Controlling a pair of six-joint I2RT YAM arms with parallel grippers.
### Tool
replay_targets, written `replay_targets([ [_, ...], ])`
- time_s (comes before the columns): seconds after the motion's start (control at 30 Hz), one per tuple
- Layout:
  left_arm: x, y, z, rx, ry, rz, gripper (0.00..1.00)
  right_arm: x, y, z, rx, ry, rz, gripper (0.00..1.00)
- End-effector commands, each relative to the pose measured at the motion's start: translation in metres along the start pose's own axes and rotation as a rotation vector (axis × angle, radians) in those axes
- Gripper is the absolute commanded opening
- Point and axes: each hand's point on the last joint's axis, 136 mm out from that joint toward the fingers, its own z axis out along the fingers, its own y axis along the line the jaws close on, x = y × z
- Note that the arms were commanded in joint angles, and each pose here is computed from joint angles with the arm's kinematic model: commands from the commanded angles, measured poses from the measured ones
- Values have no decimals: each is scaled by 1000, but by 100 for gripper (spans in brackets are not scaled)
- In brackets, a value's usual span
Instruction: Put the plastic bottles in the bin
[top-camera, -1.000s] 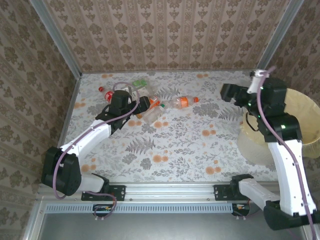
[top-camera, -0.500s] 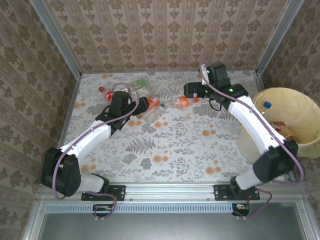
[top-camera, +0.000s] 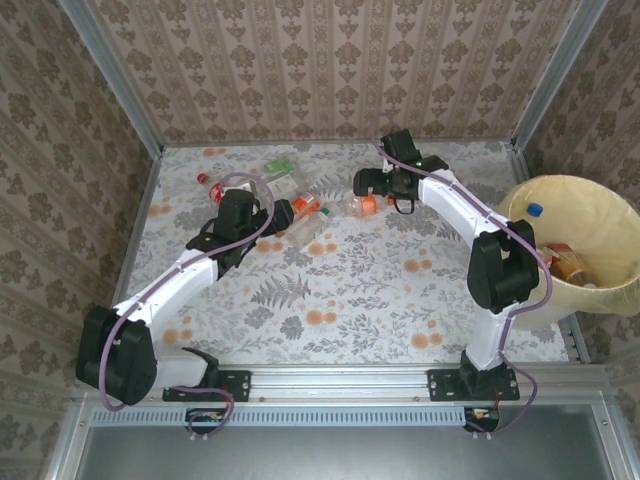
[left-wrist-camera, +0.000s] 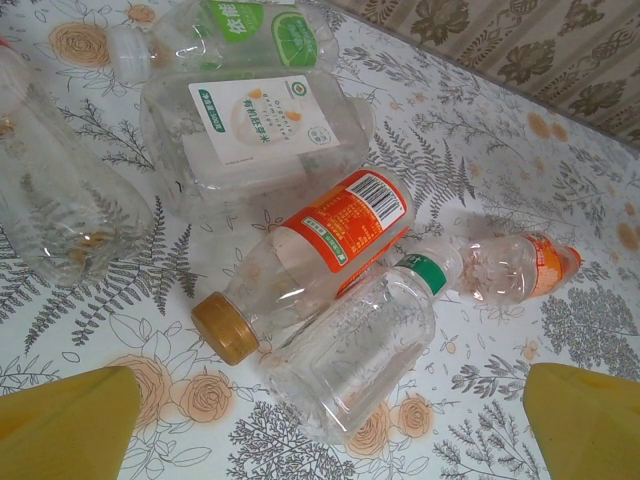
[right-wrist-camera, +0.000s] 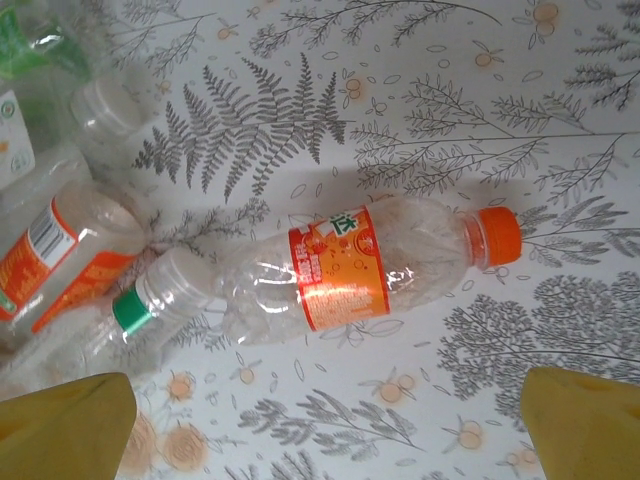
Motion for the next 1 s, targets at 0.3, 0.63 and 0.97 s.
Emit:
replay_targets([
  [0.3,0,6,0,-19,-3,4,100,-22,-14,51,276,-89,286,99],
  [0.63,7,24,6,-72,5,-8,100,-9,-24,73,504,-62,179,100],
  [0.97,13,31,16,-89,39,-3,100,34,-30,73,464,60,127,100],
])
